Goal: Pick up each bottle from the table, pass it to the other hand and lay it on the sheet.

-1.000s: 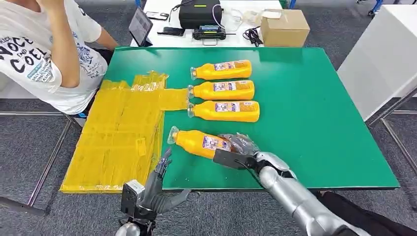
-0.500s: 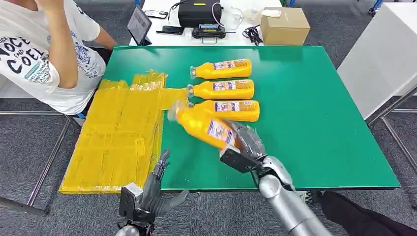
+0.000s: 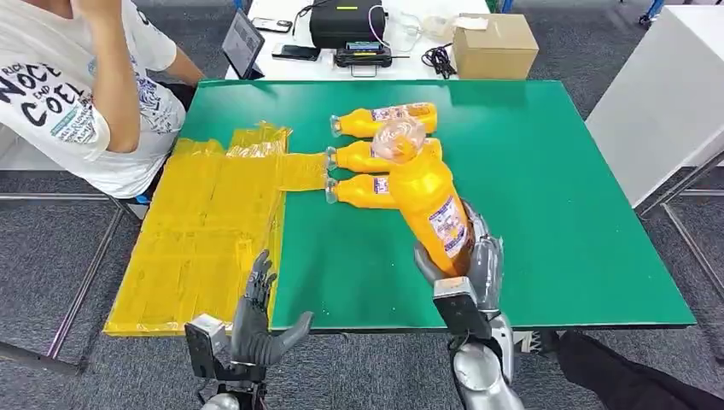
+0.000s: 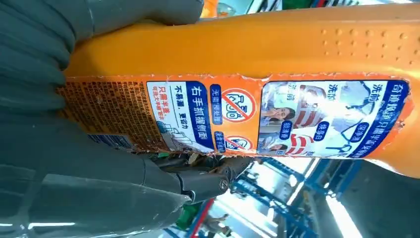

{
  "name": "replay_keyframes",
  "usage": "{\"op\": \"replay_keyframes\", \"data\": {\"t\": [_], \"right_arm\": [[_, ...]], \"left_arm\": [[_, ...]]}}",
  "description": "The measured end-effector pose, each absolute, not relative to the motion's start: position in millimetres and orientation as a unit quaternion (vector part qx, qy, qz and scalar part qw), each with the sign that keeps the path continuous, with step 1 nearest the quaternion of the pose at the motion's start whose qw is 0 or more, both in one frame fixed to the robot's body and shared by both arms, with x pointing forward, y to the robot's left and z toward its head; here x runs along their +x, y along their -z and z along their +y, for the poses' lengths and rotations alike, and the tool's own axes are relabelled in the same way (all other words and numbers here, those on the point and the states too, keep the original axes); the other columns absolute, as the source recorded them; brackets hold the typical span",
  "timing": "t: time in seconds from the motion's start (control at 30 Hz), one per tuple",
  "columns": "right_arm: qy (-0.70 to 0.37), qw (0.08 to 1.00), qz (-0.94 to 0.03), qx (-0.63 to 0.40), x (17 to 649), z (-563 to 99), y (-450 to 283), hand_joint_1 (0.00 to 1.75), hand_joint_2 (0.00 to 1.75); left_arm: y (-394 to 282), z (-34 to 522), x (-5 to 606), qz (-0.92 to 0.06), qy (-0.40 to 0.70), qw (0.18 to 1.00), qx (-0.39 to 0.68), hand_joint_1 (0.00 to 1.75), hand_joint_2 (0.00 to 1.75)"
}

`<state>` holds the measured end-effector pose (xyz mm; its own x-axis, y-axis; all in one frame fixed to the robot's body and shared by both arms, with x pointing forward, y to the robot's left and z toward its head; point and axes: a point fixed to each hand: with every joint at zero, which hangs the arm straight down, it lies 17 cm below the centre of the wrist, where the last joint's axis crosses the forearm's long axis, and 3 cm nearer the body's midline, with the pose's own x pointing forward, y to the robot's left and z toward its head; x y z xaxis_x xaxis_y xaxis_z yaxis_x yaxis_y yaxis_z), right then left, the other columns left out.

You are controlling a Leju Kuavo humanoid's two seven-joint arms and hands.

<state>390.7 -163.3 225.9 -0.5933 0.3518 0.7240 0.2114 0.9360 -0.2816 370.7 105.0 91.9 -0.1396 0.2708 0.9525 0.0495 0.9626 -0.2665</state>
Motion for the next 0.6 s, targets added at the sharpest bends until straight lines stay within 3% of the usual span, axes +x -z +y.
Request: {"op": "replay_keyframes", "data": {"t": [0.37,0.6], "right_arm": [[-0.072,0.432,-0.885,-0.159,389,-165,-222,1.75,1.75],[-0.103,0.463,-0.877,-0.080,385,-124,-191,1.75,1.75]], "left_arm": [[-91,107,370,-0.749,-0.091,0.648,-0.109,0.00,1.75],[-104,93,368,-0.729,-0.130,0.639,-0.208,0.00,1.75]]}}
